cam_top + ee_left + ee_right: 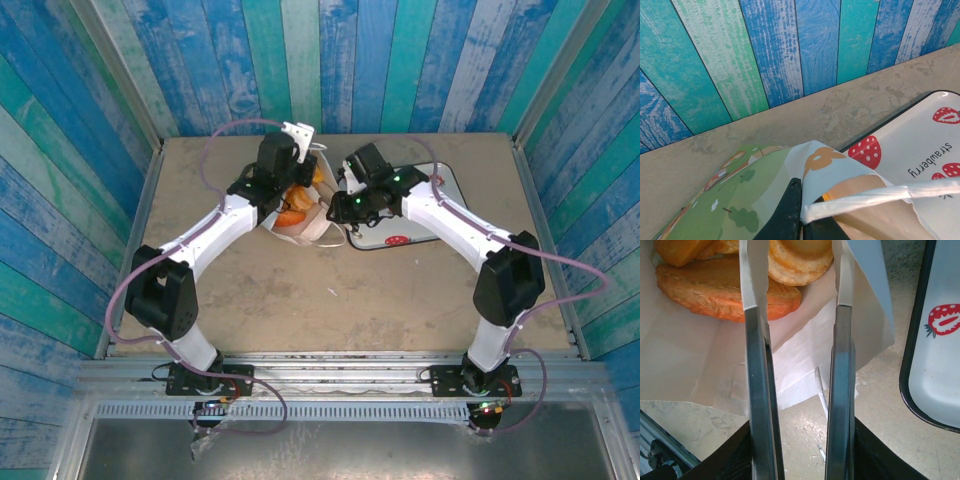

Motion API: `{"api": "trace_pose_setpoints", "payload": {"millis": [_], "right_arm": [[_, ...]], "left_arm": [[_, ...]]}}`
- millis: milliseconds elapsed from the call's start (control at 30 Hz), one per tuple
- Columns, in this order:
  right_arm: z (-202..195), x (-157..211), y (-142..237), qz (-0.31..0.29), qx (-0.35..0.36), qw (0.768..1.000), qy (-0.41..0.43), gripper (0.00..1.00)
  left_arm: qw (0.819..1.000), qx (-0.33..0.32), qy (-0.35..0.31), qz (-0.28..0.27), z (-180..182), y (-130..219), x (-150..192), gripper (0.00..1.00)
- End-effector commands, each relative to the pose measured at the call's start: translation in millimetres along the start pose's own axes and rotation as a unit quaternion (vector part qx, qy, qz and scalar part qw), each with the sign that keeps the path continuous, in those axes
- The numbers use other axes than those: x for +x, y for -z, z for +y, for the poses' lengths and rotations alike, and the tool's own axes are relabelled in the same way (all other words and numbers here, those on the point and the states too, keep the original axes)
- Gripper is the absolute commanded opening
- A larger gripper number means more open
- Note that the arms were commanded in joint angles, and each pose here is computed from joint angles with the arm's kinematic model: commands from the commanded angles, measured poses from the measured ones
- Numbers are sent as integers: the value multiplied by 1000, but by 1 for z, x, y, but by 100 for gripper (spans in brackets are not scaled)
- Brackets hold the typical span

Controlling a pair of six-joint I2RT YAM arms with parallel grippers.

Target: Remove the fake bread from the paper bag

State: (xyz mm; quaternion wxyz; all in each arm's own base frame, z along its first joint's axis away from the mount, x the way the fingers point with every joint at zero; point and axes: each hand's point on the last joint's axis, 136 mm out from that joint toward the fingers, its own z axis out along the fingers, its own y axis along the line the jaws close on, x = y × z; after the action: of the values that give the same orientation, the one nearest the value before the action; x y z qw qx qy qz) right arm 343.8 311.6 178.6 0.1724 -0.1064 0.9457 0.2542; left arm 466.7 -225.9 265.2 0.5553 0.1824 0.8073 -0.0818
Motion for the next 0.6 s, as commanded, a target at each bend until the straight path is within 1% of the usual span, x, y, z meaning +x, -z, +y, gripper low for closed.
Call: {"api": "trace_pose_setpoints", "payload": {"millis": [0, 133, 200, 300, 433, 567], "right_arm": [[5, -10, 0, -5, -14, 1000, 8, 46], [1, -10, -3, -4, -9, 1000, 5, 46], [0, -9, -4, -2, -8, 1000, 5, 42], [1, -9, -3, -1, -11, 1000, 8, 34], [7, -7, 3, -3, -21, 1000, 14, 29], [17, -6, 18, -17, -34, 999, 27, 26]], "left_arm": [[999, 8, 5, -37, -6, -8, -20, 2], [999, 7, 5, -37, -6, -7, -20, 2], [999, 6, 6, -38, -5, -6, -21, 2], [999, -1, 8, -36, -3, -7, -19, 2], [999, -5, 15, -37, -2, -9, -16, 0], [999, -11, 20, -40, 0, -9, -14, 0]]}}
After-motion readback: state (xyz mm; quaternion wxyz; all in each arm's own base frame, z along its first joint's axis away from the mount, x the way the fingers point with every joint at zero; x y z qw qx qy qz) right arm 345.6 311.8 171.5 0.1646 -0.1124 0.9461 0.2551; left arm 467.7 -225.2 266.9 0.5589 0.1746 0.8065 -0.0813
